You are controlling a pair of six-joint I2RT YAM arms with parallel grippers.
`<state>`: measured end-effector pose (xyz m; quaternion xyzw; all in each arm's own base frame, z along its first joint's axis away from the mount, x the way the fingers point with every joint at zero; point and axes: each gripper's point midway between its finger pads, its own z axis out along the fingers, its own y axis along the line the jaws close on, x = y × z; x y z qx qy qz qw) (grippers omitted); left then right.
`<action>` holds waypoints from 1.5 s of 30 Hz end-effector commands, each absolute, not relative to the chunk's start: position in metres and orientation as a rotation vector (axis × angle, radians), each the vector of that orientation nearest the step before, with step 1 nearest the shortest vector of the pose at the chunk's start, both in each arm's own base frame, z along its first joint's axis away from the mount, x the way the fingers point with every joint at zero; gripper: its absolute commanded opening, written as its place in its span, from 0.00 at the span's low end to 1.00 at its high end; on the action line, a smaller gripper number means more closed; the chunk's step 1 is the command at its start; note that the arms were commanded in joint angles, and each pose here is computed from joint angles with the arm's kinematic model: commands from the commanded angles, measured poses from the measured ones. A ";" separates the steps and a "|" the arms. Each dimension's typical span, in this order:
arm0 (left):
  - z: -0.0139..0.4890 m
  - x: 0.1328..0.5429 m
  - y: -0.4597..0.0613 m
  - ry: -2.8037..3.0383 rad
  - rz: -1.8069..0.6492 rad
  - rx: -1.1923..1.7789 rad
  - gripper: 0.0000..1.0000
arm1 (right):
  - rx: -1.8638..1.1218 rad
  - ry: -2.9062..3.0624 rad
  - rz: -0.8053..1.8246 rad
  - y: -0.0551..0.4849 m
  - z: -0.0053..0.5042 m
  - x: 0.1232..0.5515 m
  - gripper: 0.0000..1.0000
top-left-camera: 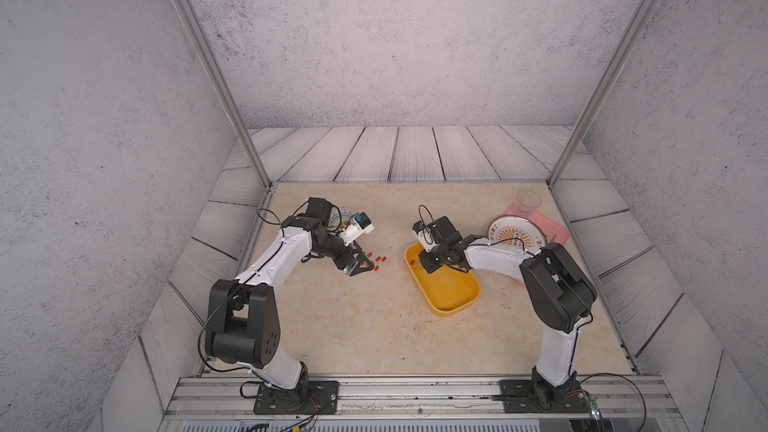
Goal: Take the screw protection sleeves out of the storage box
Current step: Pick up the screw protection sleeve from the storage box.
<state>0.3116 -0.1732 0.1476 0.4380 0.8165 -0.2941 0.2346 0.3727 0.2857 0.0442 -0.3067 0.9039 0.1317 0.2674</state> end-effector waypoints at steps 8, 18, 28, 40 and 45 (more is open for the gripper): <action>0.151 0.309 -0.177 2.230 -0.820 1.231 0.90 | -0.758 2.441 0.301 0.288 0.030 0.394 0.20; 0.152 0.309 -0.177 2.229 -0.825 1.231 0.90 | -0.764 2.470 0.256 0.282 0.007 0.392 0.21; 0.154 0.307 -0.176 2.225 -0.820 1.232 0.90 | -0.744 2.536 0.231 0.273 -0.015 0.383 0.16; 0.153 0.308 -0.176 2.227 -0.816 1.231 0.90 | -0.755 2.464 0.303 0.281 0.040 0.387 0.02; 0.155 0.313 -0.173 2.262 -0.796 1.197 0.90 | -0.800 2.468 0.358 0.275 0.059 0.374 0.02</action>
